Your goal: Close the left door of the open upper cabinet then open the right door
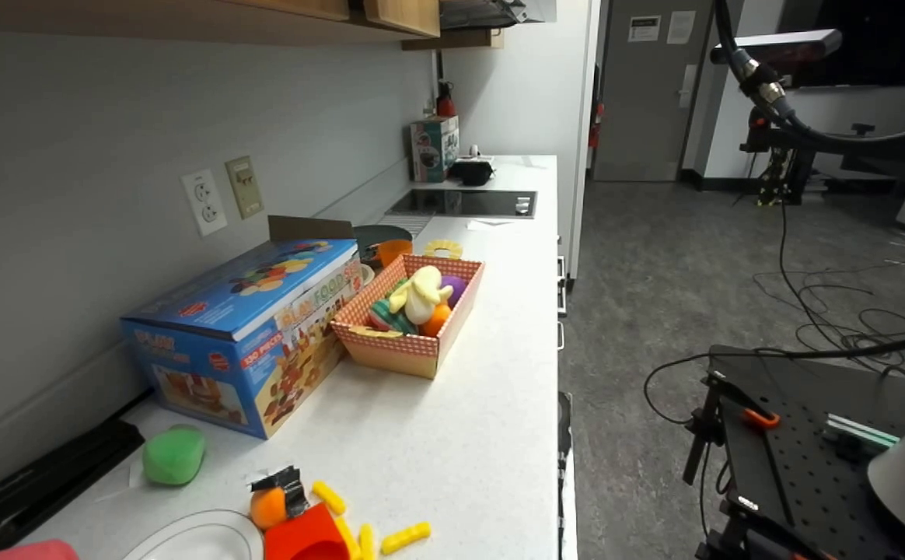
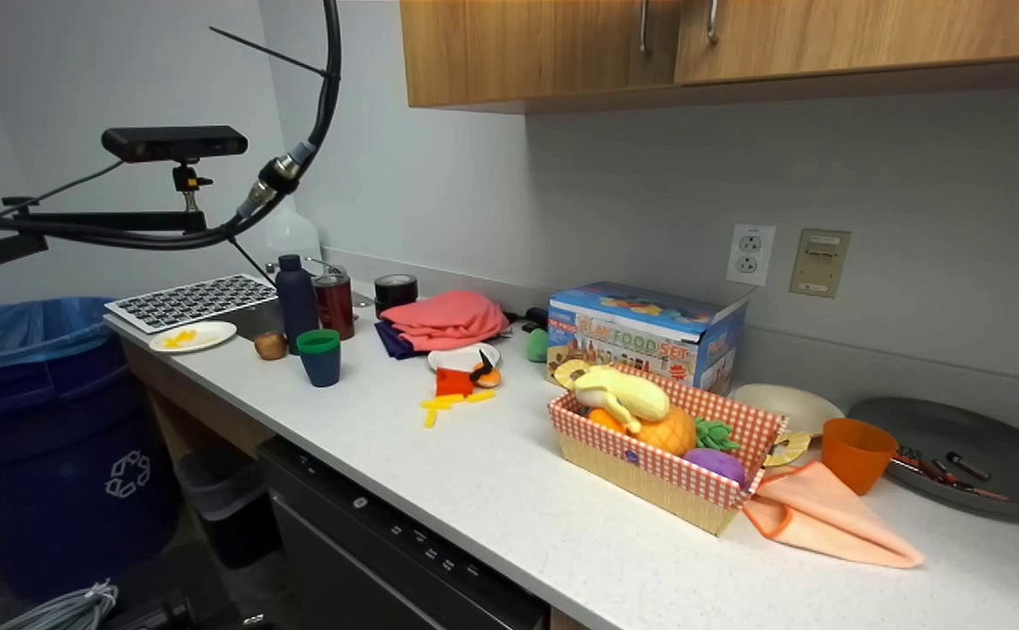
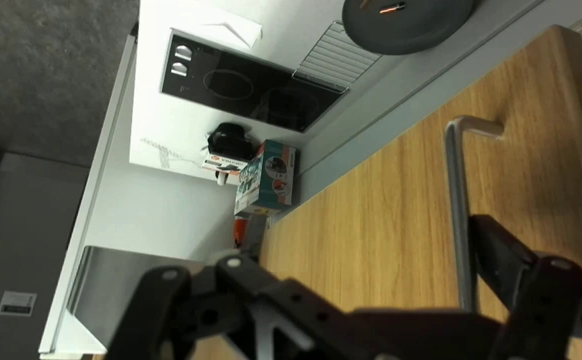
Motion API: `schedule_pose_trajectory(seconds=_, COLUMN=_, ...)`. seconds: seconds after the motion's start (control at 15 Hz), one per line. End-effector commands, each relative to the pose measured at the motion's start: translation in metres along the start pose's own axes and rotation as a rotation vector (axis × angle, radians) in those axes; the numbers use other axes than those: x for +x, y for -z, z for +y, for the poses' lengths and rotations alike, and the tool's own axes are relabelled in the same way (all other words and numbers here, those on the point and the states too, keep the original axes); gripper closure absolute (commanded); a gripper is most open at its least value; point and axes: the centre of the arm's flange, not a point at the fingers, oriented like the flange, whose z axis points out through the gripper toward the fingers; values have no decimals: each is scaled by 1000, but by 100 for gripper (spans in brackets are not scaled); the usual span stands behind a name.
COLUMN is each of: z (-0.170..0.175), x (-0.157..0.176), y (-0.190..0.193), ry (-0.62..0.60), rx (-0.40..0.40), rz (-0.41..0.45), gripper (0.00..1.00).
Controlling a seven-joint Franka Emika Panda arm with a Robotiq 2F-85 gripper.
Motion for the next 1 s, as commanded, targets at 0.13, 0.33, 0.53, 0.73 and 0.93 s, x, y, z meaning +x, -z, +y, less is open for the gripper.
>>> schedule_pose_trajectory(seconds=0.13, z=-57, x=-69, y=19, ry=237, rx=-206, rz=74, gripper=0)
schedule_pose_trajectory(seconds=0.33, z=-41, x=-78, y=33, ry=374, rx=-316, rz=48, gripper=0)
schedule_pose_trajectory(seconds=0.53, z=-22, x=-63, y=42, ry=485, rx=-330, rz=19, gripper=0)
schedule_pose_trajectory(seconds=0.73, z=-7, x=-34, y=47, ry=447, rx=-250, rz=31, gripper=0)
schedule_pose_trajectory(seconds=0.93, z=2, x=-3, y=39, ry=300, rx=-137, rz=1, gripper=0)
